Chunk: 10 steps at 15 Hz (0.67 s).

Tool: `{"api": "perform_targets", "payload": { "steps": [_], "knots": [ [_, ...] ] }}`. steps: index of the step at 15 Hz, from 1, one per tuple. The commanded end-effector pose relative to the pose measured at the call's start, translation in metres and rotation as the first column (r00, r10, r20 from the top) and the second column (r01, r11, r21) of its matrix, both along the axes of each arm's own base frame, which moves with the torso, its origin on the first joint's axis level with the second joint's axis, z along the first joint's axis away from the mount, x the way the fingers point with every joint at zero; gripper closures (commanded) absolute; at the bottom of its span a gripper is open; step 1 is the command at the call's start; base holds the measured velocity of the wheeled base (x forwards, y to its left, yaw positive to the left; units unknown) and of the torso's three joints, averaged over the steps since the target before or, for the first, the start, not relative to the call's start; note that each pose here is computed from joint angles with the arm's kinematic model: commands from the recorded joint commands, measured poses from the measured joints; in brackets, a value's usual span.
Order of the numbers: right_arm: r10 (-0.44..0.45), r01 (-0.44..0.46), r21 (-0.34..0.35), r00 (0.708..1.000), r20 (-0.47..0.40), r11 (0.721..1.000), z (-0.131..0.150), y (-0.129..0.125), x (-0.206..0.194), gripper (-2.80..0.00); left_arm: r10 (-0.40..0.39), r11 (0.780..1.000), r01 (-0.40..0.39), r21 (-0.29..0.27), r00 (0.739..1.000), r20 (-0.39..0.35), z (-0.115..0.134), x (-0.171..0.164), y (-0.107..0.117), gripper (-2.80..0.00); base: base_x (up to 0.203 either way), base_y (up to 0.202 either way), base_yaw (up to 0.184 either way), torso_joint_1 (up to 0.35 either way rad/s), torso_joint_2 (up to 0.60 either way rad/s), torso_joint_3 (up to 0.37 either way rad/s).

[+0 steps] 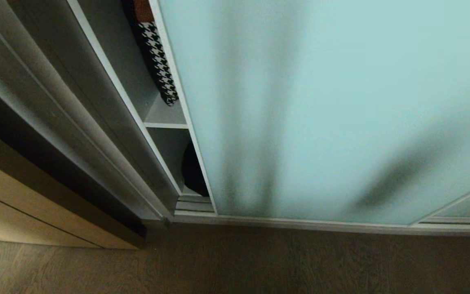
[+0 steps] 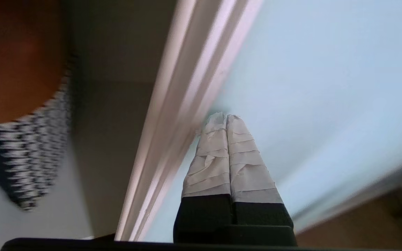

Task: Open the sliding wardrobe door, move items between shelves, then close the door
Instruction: Close the door

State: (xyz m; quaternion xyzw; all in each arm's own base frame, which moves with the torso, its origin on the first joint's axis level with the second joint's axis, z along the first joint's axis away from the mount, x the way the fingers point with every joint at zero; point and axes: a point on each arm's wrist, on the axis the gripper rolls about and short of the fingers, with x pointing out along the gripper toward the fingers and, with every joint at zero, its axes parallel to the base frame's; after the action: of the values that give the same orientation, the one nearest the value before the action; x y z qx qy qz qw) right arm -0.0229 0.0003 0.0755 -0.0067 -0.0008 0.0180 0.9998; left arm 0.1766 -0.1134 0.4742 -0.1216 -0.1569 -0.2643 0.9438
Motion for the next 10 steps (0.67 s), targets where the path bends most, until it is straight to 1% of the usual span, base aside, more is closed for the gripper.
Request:
{"api": "perform_targets", "payload": {
  "steps": [1,4,6,10],
  "knots": [
    [0.001,-0.001,0.000,1.000,0.002,1.000,0.000,0.000,0.000,0.00,0.027,1.000,-0.027,-0.008,0.999,0.026,0.006,-0.012,0.011,0.00,0.000,0.000,0.000,0.000,0.00,0.000],
    [0.001,-0.001,0.000,1.000,0.002,1.000,0.000,0.000,0.000,0.00,0.081,0.997,-0.081,-0.021,0.996,0.033,0.008,-0.016,0.020,0.00,0.000,0.000,0.000,0.000,0.00,0.000],
    [0.001,-0.001,0.000,1.000,0.002,1.000,0.000,0.000,0.000,0.00,0.122,0.992,-0.121,-0.020,0.992,0.028,0.007,-0.015,0.027,0.00,0.000,0.000,0.000,0.000,0.00,0.000],
    [0.001,-0.001,0.000,1.000,0.002,1.000,0.000,0.000,0.000,0.00,0.174,0.985,-0.174,-0.017,0.985,0.019,0.005,-0.013,0.036,0.00,0.000,0.000,0.000,0.000,0.00,0.000]
  ]
}}
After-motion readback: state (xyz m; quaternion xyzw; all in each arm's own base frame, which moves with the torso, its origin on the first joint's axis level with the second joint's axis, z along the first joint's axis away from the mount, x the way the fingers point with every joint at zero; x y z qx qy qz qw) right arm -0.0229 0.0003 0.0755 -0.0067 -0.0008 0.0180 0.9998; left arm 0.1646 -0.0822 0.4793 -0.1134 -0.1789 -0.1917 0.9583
